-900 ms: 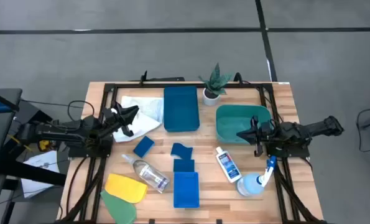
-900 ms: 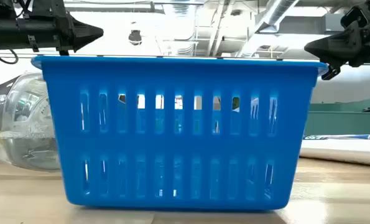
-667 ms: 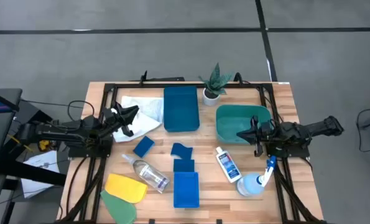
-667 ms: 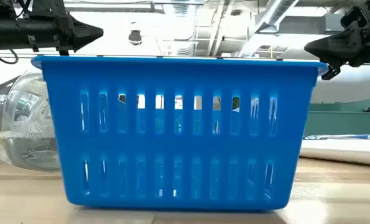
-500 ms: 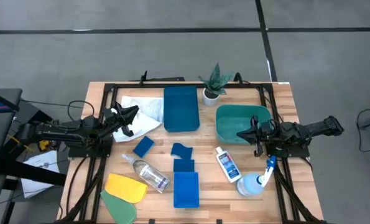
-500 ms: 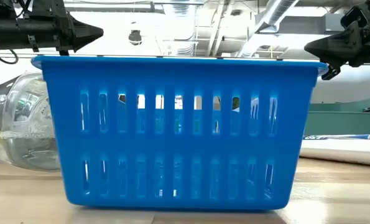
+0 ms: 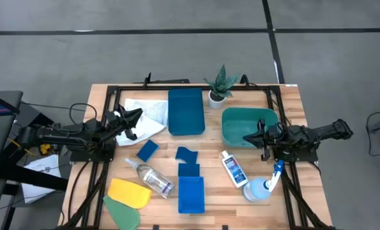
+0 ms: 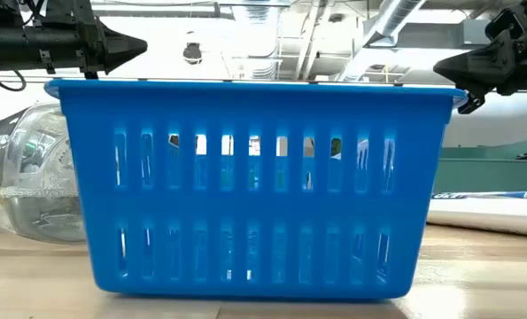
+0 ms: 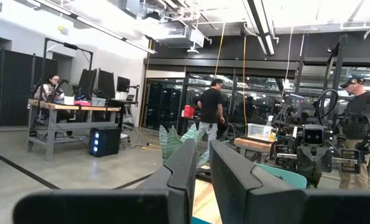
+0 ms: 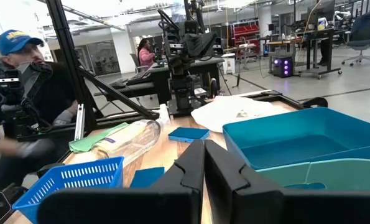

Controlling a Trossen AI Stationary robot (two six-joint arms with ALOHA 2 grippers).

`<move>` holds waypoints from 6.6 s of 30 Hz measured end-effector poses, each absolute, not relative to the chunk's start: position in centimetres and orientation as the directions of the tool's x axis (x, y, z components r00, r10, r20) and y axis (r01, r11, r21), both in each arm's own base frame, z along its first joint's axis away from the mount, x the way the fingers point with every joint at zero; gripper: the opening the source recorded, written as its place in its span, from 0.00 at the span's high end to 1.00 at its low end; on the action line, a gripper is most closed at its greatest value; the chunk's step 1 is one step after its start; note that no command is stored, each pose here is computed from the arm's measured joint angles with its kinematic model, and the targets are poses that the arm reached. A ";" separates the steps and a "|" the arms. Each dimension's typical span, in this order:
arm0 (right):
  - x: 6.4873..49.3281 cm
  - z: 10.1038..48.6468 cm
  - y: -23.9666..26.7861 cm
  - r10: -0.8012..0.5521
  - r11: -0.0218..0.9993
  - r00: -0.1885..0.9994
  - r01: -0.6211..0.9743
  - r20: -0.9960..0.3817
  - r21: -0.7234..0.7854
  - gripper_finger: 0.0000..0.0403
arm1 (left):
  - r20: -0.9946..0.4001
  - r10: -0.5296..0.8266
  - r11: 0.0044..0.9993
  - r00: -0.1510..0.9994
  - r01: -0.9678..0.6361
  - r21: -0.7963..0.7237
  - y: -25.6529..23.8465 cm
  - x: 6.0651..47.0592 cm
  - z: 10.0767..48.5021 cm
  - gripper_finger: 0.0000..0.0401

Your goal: Pick & Place Kitchen Items

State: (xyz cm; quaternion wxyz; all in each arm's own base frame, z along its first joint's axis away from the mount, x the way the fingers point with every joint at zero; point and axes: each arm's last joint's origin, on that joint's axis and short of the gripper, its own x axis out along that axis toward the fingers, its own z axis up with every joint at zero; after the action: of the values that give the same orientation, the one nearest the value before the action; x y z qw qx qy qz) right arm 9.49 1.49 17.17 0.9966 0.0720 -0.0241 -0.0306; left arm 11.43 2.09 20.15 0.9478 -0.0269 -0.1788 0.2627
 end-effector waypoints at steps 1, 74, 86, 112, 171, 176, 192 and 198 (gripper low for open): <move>9.5 17.2 1.5 -0.065 0.988 0.997 0.058 0.044 0.145 0.98 | 0.325 0.507 0.861 0.798 -0.488 -0.145 2.1 11.4 20.1 0.89; 9.5 17.2 1.5 -0.065 0.988 0.997 0.058 0.043 0.145 0.98 | 0.325 0.508 0.861 0.798 -0.488 -0.145 2.1 11.4 20.1 0.89; 9.5 17.2 1.5 -0.065 0.988 0.997 0.058 0.043 0.145 0.98 | 0.325 0.508 0.861 0.798 -0.488 -0.145 2.1 11.4 20.2 0.89; 9.4 18.5 1.3 -0.082 0.995 0.980 0.090 0.182 -0.036 0.98 | 0.328 0.507 0.861 0.797 -0.486 -0.150 2.1 11.4 20.2 0.89; 7.7 23.5 1.8 0.012 0.984 0.951 -0.066 0.309 0.164 0.87 | 0.694 -0.500 0.847 0.518 0.460 0.267 -3.6 9.3 23.6 0.54; 7.3 24.4 1.9 0.036 0.983 0.943 -0.093 0.331 0.157 0.83 | 0.694 -0.488 0.861 0.528 0.422 0.284 -4.4 9.4 23.4 0.37; 6.4 24.4 4.1 0.355 0.898 0.879 -0.415 0.318 0.145 0.36 | 0.705 -0.482 0.868 0.521 0.392 0.304 -4.8 9.3 23.7 0.18; 5.9 23.8 5.1 0.501 0.835 0.828 -0.539 0.253 0.113 0.27 | 0.700 -0.484 0.867 0.525 0.394 0.304 -4.9 9.4 23.7 0.18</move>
State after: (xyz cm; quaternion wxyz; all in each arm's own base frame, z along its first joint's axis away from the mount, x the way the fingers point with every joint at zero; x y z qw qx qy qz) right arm 5.95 5.05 23.76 0.9518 0.0899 -0.1070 0.2731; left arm 9.38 -4.87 23.74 0.8717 0.0540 -0.4169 -0.2519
